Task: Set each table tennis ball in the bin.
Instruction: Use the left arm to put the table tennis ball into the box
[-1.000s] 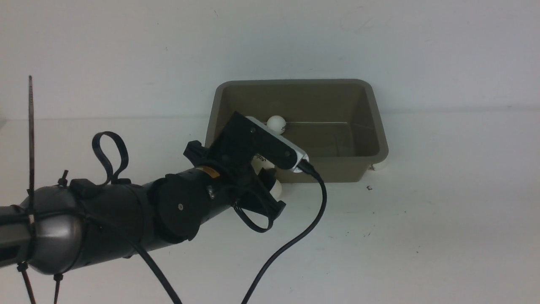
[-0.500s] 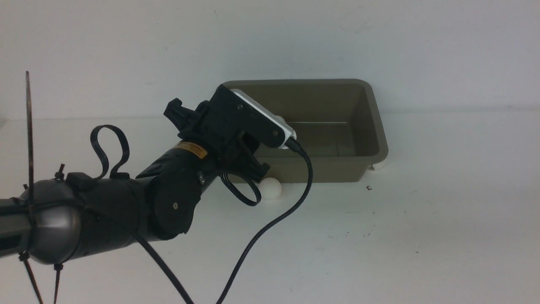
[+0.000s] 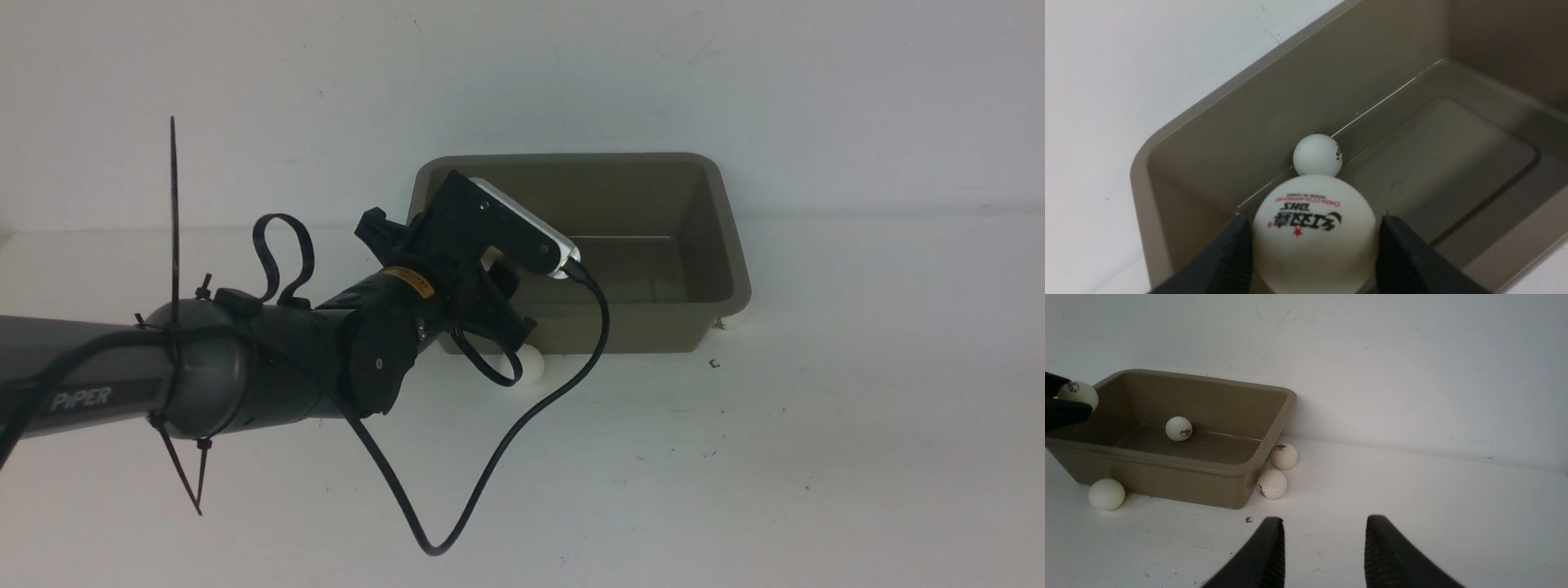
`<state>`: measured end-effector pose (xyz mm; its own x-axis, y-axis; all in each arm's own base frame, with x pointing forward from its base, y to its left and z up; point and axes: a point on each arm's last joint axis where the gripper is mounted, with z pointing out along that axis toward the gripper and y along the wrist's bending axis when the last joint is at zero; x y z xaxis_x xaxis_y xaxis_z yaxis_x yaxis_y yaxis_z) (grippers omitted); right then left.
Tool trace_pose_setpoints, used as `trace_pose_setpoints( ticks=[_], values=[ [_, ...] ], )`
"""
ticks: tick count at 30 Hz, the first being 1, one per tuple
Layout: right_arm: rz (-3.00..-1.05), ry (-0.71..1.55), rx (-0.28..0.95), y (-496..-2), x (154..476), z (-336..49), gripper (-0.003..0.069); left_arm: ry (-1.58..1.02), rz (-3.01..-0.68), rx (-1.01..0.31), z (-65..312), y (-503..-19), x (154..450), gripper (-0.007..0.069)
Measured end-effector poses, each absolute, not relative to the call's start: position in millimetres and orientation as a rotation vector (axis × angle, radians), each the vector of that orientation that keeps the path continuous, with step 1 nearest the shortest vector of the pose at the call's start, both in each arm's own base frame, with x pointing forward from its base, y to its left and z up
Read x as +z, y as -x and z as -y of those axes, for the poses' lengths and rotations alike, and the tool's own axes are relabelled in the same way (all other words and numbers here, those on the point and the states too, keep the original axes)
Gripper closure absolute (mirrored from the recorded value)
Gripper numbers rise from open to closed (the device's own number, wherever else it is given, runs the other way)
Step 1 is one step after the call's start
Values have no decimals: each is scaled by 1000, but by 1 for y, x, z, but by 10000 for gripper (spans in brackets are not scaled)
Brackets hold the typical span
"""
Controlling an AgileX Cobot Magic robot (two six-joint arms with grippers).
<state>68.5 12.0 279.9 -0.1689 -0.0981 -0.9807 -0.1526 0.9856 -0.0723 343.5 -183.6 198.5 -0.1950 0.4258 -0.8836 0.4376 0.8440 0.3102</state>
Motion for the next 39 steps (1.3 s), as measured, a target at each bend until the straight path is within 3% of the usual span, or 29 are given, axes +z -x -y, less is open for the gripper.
trace_pose_setpoints(
  ticks=[24, 32, 39],
  values=[
    [-1743, 187, 49, -68, 280, -12, 396, -737, -1795, 5, 184, -343, 198, 268],
    [-1743, 187, 49, -68, 280, -12, 396, -747, -1783, 13, 184, -343, 201, 200],
    [-1743, 187, 48, -68, 280, -12, 396, -736, -1770, 8, 183, -342, 207, 187]
  ],
)
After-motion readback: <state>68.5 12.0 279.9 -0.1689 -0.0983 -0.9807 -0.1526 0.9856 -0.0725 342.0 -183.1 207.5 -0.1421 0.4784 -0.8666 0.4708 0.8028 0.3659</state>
